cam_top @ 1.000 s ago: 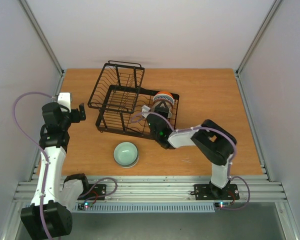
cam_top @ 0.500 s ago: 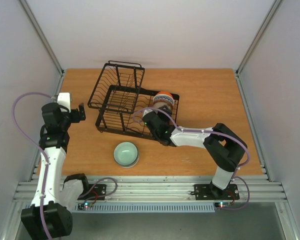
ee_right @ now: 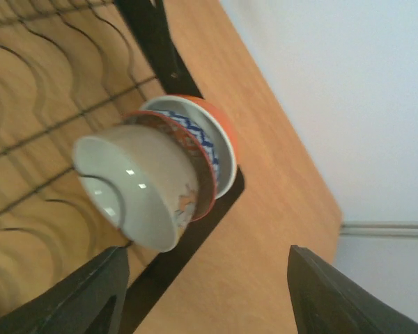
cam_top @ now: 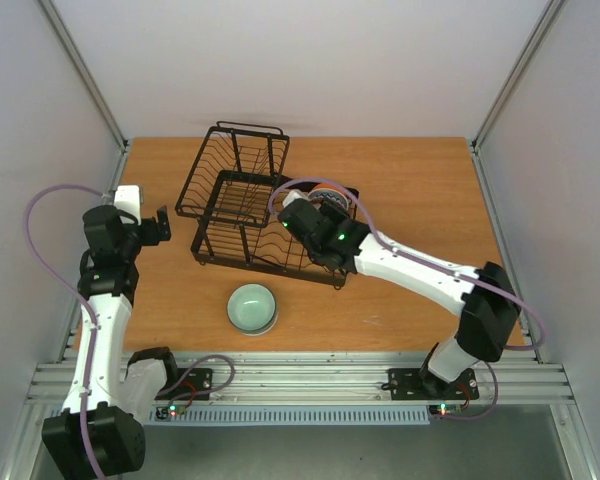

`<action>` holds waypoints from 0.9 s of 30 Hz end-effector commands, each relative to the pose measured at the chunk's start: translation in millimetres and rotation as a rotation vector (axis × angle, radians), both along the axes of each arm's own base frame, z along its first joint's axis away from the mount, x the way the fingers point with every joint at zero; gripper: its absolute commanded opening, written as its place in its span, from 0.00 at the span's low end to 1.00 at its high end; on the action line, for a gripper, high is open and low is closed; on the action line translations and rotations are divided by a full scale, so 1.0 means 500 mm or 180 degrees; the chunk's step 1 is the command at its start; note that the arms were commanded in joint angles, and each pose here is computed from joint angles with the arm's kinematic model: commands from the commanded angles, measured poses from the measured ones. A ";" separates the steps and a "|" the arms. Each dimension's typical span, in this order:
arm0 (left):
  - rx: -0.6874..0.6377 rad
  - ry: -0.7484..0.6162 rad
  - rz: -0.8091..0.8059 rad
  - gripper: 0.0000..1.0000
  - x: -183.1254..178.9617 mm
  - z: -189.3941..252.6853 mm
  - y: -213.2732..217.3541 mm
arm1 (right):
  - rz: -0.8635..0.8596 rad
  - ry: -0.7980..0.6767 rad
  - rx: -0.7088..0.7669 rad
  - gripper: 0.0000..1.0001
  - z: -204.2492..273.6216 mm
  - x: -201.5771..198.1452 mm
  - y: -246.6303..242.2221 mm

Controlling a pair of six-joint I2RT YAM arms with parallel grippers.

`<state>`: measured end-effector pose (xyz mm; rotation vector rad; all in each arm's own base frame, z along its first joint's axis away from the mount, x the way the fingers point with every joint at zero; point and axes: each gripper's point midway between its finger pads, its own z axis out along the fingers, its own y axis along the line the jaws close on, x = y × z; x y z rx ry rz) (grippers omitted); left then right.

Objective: Load the bowls into the dish rack

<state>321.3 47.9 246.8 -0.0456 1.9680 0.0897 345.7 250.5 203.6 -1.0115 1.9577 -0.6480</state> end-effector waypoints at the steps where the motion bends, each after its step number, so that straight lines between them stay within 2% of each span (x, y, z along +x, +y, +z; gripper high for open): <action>1: 0.0014 -0.0159 -0.0006 0.99 0.008 0.020 0.002 | -0.0308 0.0817 0.0455 0.61 0.007 -0.115 -0.029; 3: 0.0015 -0.0147 -0.0005 0.99 0.009 0.017 0.003 | -0.0339 0.1075 0.0721 0.56 0.005 -0.154 -0.016; 7: 0.0011 -0.0137 -0.0002 0.99 0.010 0.017 0.003 | -0.0322 0.1472 0.1047 0.51 -0.008 -0.221 0.003; 17: -0.0004 -0.0084 0.0002 0.99 0.010 0.011 0.004 | 0.0239 0.2735 0.1611 0.52 -0.044 -0.397 0.136; 21: -0.0002 -0.0077 0.0003 0.99 0.010 0.010 0.004 | 0.0413 0.2872 0.1740 0.52 -0.045 -0.419 0.179; 27: -0.0006 -0.0068 -0.0007 0.99 0.011 0.008 0.003 | 0.0454 0.2718 0.1742 0.48 -0.084 -0.387 0.219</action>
